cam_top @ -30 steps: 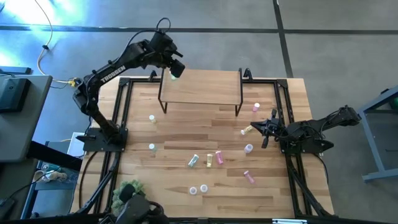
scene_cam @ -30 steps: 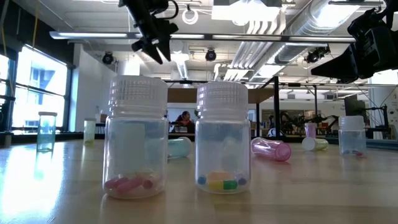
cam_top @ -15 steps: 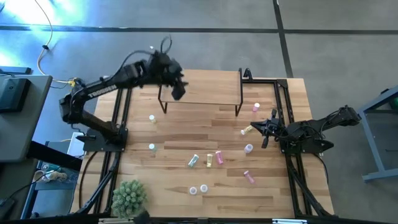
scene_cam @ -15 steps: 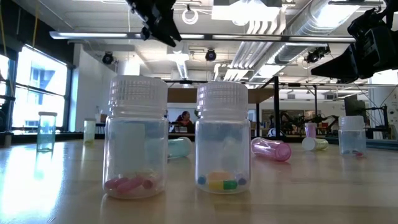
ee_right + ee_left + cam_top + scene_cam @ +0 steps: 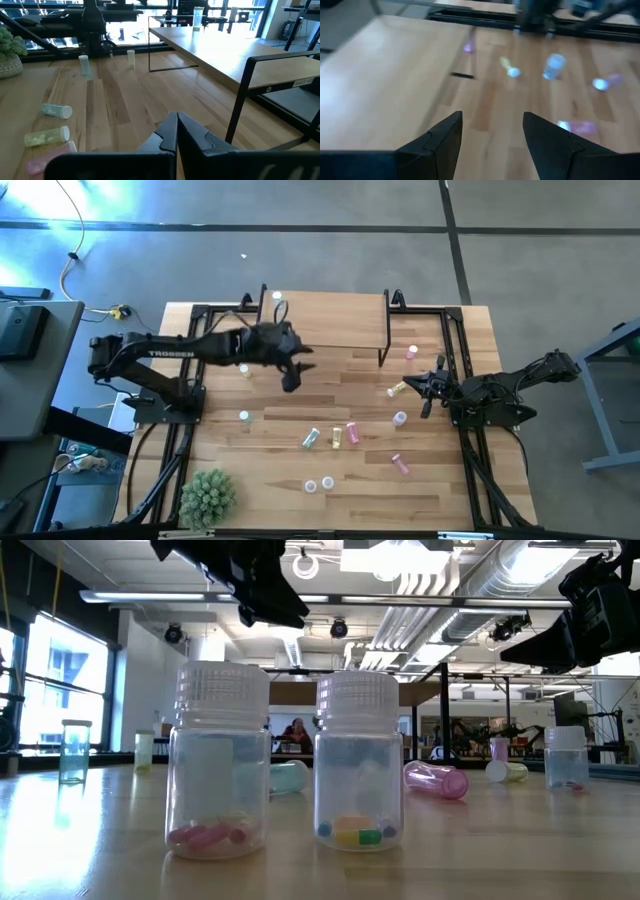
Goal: Pick and place medicine bottles onto shelf by color
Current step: Put the top white transparent pill bottle on the shelf
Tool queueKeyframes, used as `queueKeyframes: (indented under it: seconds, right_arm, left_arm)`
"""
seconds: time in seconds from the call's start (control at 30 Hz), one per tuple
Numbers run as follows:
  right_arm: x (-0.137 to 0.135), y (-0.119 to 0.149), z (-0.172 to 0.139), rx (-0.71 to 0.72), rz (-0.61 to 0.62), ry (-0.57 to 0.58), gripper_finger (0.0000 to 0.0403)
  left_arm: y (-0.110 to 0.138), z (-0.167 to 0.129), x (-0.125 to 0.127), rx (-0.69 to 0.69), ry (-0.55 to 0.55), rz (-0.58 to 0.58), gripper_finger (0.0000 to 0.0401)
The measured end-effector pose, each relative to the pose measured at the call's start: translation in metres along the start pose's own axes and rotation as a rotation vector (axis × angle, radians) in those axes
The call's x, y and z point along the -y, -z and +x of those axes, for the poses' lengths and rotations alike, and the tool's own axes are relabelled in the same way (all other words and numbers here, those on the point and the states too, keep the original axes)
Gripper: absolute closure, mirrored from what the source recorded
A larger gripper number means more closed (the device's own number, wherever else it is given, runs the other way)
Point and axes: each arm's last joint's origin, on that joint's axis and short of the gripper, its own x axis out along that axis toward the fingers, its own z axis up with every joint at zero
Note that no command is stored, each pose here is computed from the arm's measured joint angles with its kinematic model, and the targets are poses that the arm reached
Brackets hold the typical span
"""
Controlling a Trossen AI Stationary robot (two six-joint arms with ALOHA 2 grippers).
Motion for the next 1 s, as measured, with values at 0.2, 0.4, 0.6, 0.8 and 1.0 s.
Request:
queueKeyframes:
  seconds: [0.2,0.4,0.6,0.8,1.0]
  right_arm:
    - [0.000,0.000,0.000,0.000,0.000,0.000,0.0403]
    - [0.000,0.000,0.000,0.000,0.000,0.000,0.0403]
    - [0.000,0.000,0.000,0.000,0.000,0.001,0.0403]
    - [0.000,0.000,0.000,0.001,0.019,0.000,0.0403]
    - [-0.001,0.000,0.000,0.000,0.048,-0.038,0.0403]
  left_arm:
    - [0.014,0.005,0.035,0.071,0.105,0.024,0.0203]
    - [0.036,0.005,0.063,0.096,0.203,-0.024,0.0203]
    - [0.053,0.001,0.083,0.095,0.269,-0.122,0.0204]
    - [0.066,-0.003,0.097,0.100,0.308,-0.141,0.0204]
    - [0.066,-0.005,0.103,0.111,0.316,-0.137,0.0204]
